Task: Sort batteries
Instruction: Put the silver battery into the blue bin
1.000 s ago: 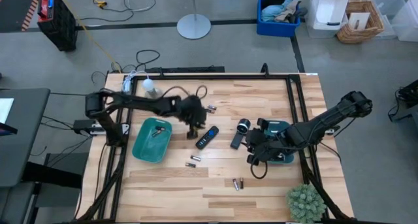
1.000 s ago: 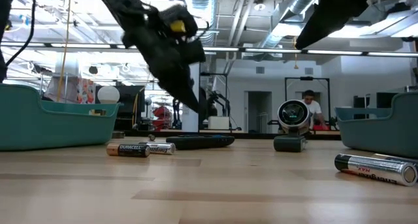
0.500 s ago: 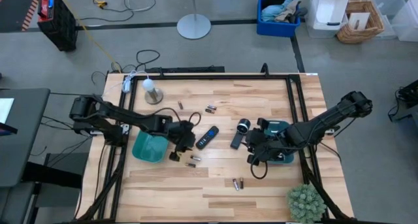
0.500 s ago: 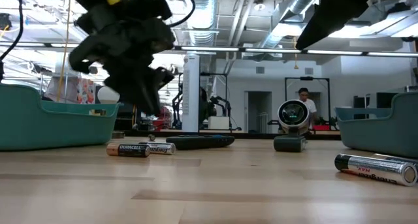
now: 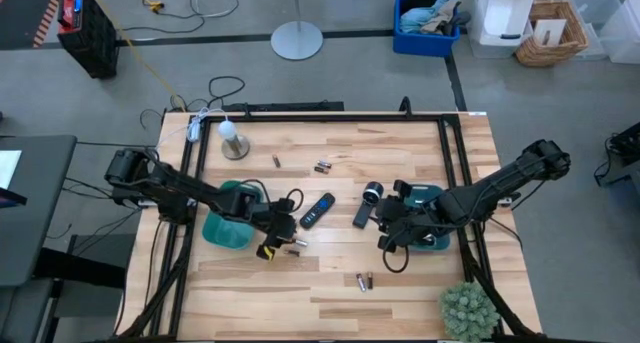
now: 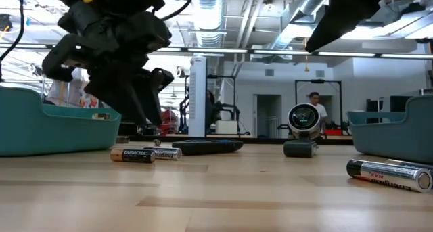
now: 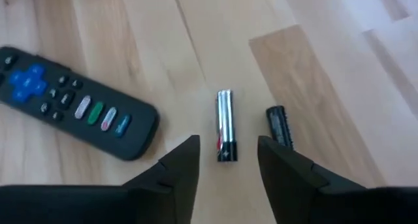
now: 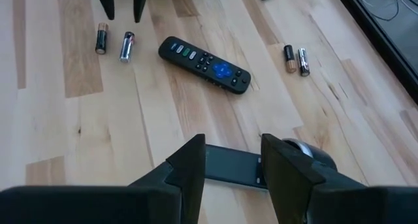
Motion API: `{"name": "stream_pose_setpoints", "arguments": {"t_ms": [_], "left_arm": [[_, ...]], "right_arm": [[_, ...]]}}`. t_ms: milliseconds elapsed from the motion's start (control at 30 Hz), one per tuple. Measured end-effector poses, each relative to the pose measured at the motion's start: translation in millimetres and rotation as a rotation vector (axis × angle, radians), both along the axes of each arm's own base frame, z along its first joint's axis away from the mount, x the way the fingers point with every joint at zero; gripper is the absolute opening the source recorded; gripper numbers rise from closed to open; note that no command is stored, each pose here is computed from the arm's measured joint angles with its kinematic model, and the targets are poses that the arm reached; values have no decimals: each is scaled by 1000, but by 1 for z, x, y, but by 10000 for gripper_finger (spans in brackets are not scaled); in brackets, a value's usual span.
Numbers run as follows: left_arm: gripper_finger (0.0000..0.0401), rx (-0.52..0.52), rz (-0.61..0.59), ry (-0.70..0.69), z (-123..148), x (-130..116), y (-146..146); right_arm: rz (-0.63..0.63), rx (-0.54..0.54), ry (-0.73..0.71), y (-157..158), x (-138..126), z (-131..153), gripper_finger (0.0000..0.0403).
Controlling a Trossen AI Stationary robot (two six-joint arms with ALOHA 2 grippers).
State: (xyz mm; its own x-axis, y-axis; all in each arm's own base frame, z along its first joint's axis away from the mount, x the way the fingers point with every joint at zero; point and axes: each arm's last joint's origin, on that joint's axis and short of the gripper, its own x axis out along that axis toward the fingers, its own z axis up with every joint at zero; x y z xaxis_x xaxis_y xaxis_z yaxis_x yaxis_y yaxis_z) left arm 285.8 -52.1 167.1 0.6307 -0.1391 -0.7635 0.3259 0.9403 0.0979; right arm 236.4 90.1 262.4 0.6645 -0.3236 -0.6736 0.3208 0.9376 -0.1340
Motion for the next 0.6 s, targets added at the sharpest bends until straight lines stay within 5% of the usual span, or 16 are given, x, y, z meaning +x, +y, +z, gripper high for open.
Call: {"name": "stream_pose_setpoints", "arguments": {"t_ms": [600], "left_arm": [[177, -4, 114, 25, -23, 9, -8]], "right_arm": [[-1, 7, -14, 1, 1, 1, 163]]}}
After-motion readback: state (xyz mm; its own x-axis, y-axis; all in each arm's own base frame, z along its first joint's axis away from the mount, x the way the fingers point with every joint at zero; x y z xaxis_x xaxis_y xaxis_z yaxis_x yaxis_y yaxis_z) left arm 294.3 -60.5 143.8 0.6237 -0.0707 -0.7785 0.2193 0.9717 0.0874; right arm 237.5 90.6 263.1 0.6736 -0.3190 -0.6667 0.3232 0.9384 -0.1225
